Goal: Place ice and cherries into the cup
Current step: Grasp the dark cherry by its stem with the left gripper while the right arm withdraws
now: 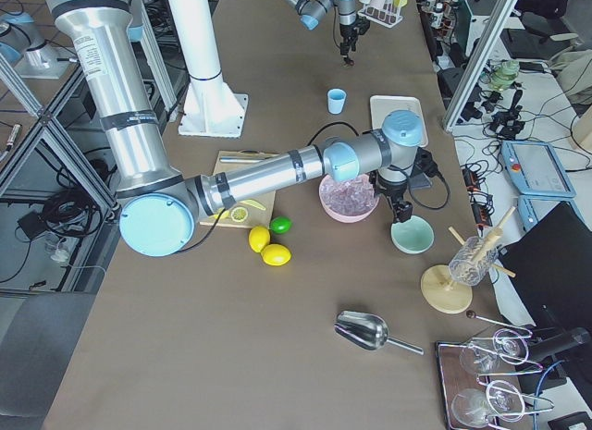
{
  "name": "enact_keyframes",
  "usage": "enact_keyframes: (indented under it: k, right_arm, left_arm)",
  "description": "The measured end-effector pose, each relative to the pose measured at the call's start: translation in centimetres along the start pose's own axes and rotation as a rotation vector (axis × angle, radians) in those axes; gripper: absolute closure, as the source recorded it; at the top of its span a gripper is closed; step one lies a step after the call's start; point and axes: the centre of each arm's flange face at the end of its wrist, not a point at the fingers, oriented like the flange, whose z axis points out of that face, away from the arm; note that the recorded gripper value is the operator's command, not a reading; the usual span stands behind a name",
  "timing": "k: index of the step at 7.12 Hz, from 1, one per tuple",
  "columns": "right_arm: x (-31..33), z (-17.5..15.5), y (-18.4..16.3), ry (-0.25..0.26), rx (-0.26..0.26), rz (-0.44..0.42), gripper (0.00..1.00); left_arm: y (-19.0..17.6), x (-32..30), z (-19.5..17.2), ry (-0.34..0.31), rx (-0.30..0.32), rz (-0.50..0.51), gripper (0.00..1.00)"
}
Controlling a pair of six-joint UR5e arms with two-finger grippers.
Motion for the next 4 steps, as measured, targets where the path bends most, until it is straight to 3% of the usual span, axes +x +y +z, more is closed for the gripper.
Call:
enact_keyframes:
  k: [2,4]
  right_arm:
    - [-1.6,-1.4,7.7,0.000,0.000,0.006,0.01]
    - [-1.0,-0.1,12.9,0.000,-0.016,-0.011,0.01]
  left_arm:
    - [-0.1,0.2,0.1,0.001,-0.001,-0.004,0.02]
    - [-0.5,1.0,0.4,0.004,-0.004,-0.008,0.02]
